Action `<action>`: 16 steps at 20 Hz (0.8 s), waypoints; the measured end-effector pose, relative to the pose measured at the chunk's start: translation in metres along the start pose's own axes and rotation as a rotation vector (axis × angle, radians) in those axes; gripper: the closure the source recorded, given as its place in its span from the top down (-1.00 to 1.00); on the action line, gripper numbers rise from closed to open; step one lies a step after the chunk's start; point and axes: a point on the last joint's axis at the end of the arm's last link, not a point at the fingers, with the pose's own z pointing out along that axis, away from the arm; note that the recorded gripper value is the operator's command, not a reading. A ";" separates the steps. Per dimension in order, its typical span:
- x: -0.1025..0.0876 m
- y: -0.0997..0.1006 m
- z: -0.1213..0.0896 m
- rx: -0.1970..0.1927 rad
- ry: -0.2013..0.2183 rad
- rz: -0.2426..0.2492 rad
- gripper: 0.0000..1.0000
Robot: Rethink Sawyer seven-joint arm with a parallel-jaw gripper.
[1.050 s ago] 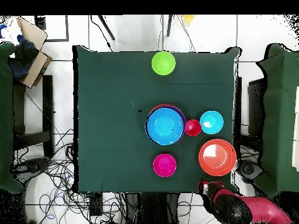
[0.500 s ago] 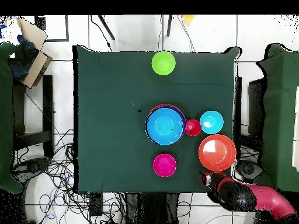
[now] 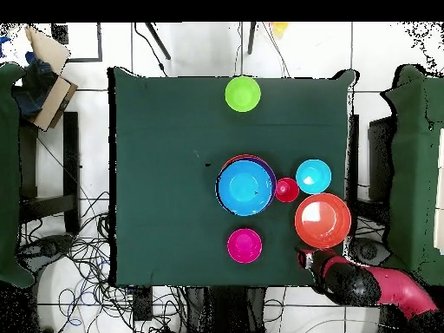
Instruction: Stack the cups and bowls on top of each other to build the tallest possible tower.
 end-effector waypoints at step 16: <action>-0.019 -0.015 -0.054 0.084 -0.026 0.010 1.00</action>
